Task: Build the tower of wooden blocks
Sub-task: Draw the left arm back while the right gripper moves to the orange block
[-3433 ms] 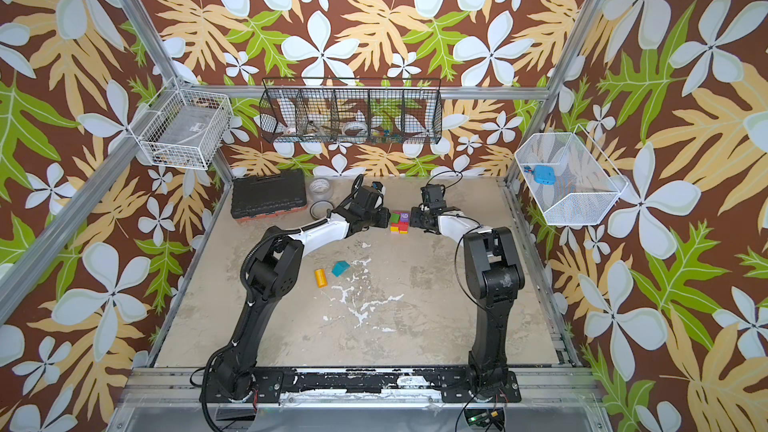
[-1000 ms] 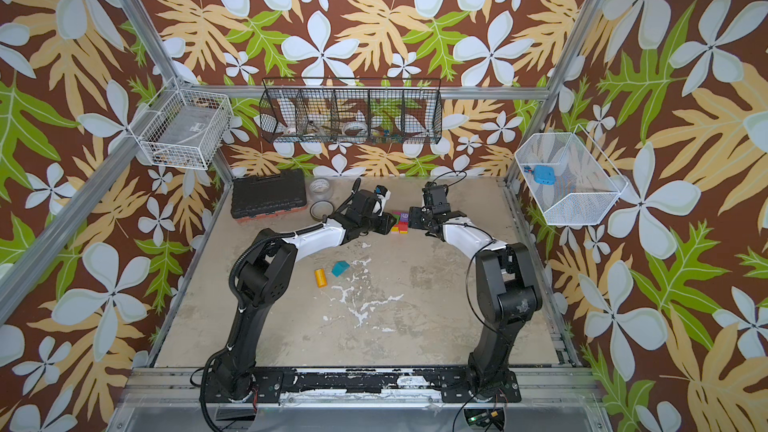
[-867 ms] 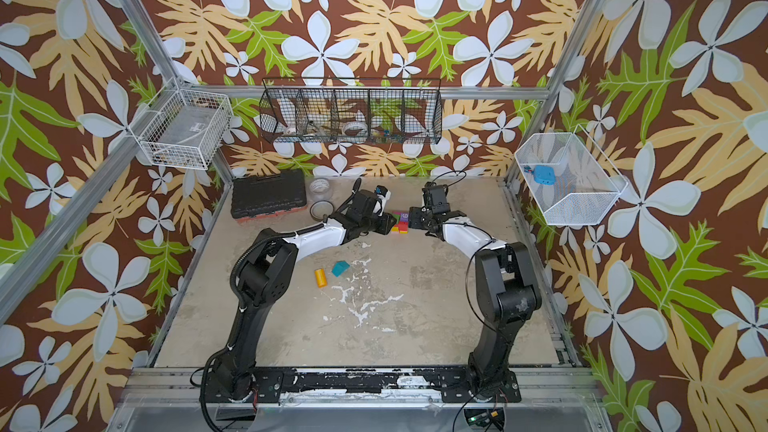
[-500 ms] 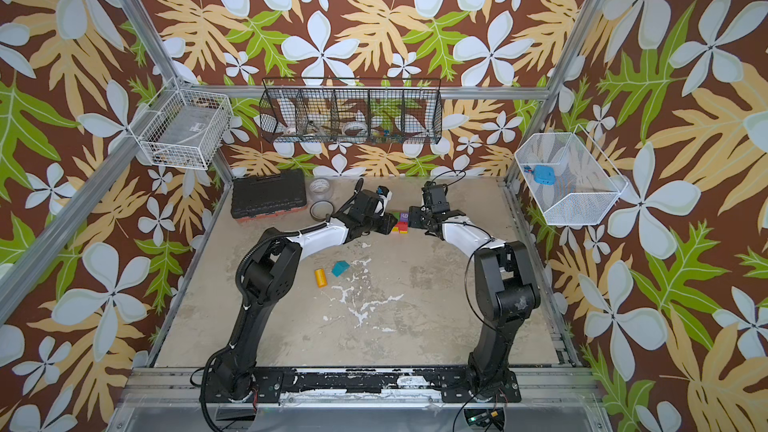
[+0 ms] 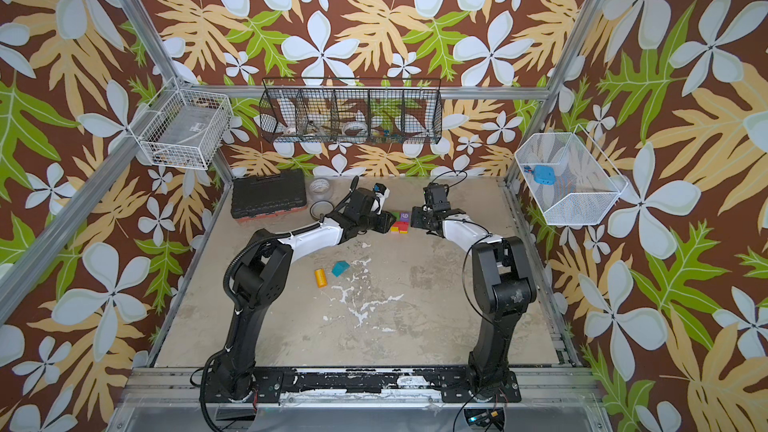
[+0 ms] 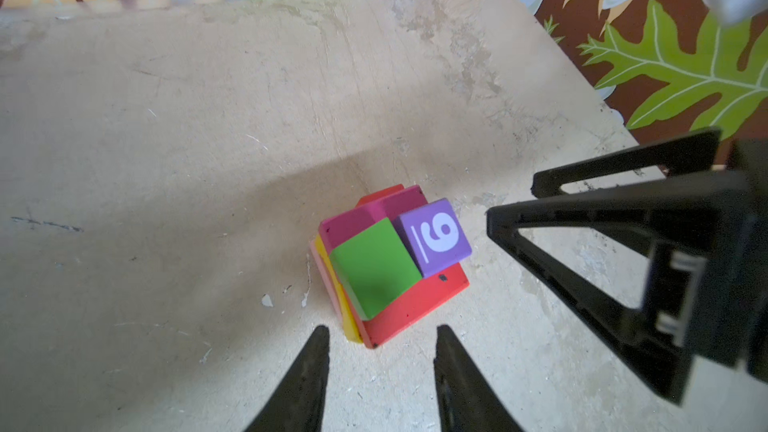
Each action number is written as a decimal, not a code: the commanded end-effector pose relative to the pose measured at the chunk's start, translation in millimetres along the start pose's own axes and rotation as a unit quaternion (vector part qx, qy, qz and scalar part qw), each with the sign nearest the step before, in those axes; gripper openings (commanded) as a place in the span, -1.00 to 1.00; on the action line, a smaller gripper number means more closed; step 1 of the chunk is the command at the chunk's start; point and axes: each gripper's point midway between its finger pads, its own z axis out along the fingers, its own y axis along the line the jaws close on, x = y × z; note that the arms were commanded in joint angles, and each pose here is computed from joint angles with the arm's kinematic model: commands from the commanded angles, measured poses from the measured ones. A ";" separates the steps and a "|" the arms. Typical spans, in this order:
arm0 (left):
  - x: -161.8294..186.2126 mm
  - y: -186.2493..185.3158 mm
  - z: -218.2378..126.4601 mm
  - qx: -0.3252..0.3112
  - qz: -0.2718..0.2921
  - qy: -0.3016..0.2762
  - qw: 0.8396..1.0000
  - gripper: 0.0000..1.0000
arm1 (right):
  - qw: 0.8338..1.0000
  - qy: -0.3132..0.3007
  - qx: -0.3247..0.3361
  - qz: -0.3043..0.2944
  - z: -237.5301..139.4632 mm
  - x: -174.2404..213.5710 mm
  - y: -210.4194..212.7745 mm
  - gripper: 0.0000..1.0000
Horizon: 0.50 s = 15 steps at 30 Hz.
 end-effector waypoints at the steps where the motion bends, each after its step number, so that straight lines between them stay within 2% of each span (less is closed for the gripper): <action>1: -15.5 14.7 -1.5 -0.019 -0.012 -0.026 0.999 -0.13 | 1.000 0.001 -0.001 0.001 2.9 -1.7 1.6 0.27; 6: -17.6 37.2 8.9 -0.045 -0.026 -0.022 0.998 -0.15 | 1.000 0.006 -0.001 -0.001 9.5 -1.2 2.2 0.26; 15: -15.5 34.4 29.9 -0.028 -0.033 -0.007 0.999 -0.16 | 1.000 0.013 -0.002 -0.001 17.7 -2.0 3.8 0.25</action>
